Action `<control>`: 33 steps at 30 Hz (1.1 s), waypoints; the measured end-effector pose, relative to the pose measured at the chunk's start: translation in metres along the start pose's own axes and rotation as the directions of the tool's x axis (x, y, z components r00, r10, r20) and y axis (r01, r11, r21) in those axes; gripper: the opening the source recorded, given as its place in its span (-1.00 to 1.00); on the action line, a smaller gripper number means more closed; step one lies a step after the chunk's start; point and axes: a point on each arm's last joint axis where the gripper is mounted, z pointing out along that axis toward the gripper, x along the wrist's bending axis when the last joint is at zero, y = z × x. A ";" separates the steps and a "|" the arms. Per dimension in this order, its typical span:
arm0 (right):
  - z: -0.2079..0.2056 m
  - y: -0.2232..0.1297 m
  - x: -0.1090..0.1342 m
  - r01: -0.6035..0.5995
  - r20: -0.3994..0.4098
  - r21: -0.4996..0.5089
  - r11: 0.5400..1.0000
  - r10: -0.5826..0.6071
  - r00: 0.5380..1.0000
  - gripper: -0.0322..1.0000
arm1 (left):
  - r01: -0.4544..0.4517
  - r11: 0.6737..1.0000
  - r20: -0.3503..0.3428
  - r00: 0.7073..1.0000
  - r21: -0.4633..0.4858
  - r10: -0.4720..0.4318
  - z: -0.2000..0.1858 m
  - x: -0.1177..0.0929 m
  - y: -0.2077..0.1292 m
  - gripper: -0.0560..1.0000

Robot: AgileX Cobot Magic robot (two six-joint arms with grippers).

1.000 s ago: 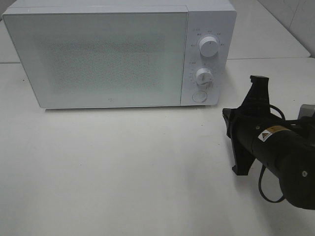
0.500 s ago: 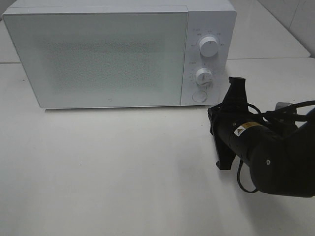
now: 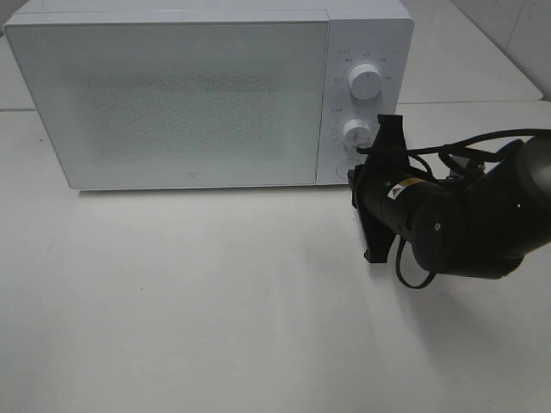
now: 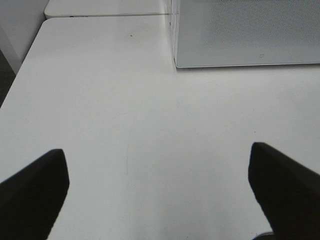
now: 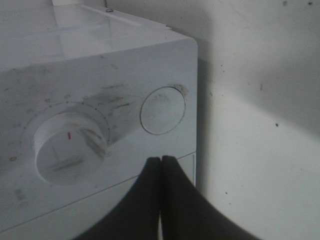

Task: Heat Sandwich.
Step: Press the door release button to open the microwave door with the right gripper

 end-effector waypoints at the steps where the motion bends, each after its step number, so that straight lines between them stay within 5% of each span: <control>1: 0.006 0.000 0.002 -0.001 0.010 0.002 1.000 0.001 1.000 -0.92 | 0.000 1.000 0.000 1.000 0.000 0.000 0.000 0.000 0.000 0.84; 33: 0.057 0.005 0.007 0.050 0.023 -0.020 0.999 -0.050 0.999 -0.92 | 0.000 1.000 0.000 1.000 0.000 0.000 0.000 0.000 0.000 0.84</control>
